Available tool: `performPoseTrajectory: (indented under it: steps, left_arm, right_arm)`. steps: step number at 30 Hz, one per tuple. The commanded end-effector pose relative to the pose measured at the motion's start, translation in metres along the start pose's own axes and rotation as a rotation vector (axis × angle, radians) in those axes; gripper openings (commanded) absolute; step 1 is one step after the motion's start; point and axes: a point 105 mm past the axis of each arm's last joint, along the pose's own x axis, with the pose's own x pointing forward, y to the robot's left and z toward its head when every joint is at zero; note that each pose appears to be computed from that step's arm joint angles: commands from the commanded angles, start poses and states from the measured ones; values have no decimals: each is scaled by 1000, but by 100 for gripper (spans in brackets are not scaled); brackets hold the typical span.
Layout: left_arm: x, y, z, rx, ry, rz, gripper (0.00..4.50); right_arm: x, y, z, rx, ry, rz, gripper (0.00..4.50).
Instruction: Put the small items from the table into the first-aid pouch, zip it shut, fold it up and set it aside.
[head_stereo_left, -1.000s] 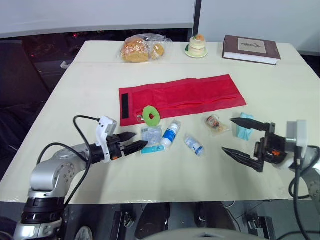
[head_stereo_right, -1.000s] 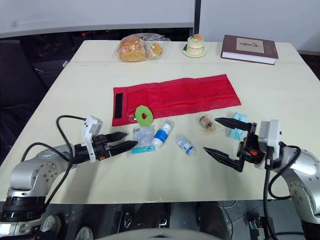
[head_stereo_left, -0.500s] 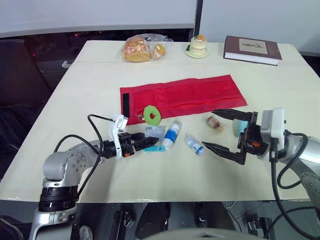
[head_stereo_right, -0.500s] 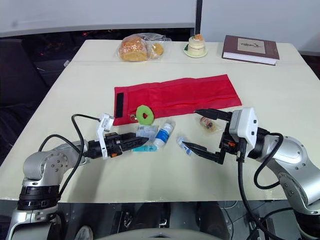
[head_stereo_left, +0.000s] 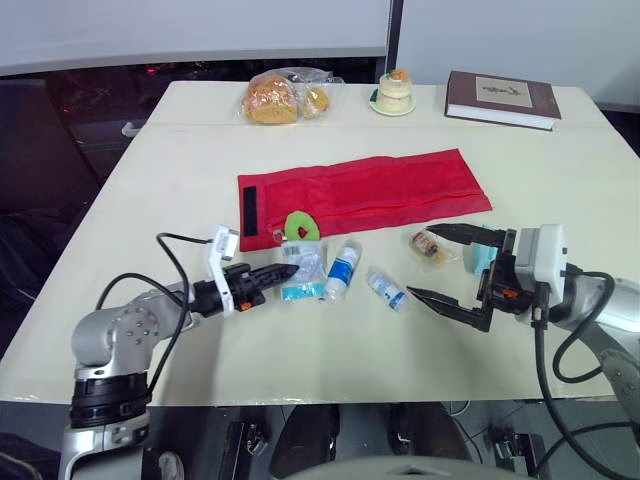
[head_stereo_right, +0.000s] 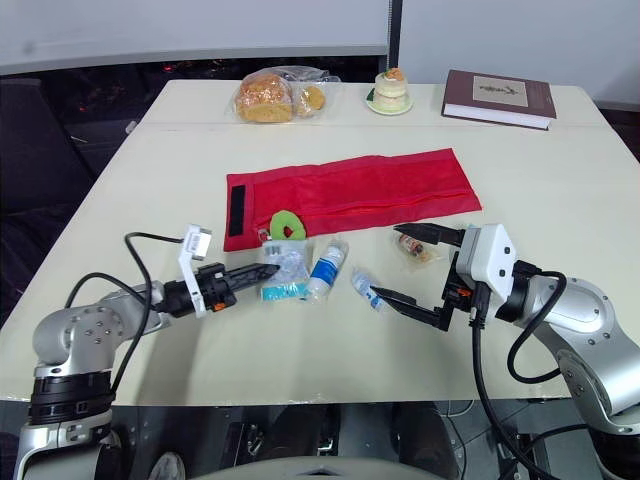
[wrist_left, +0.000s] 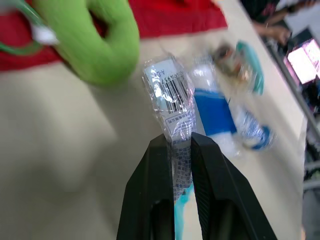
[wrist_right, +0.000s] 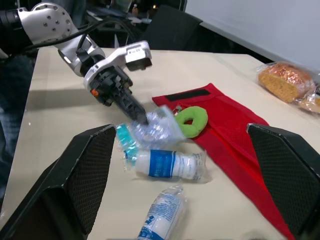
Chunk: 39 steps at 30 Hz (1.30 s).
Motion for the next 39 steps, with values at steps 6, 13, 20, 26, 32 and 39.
performPoseTrajectory:
  steps: [6, 13, 20, 26, 32, 39]
  left_arm:
    - [-11, -65, 37, 37, -150, -304, 0]
    - [13, -110, 52, 45, -201, -486, 0]
    - [38, -127, 56, -2, -247, -540, 0]
    - [51, -130, 52, -37, -266, -532, 0]
    - [54, -127, 48, -42, -246, -528, 0]
    - [52, -119, 43, -32, -220, -504, 0]
  right_arm:
    - [9, -7, 4, 185, -102, -99, 450]
    - [47, -9, 8, 568, -185, -179, 450]
    - [61, -5, 25, 794, -271, -151, 450]
    - [62, -8, 32, 828, -292, -158, 390]
    - [61, -10, 31, 822, -290, -184, 100]
    - [60, -11, 29, 823, -296, -204, 5]
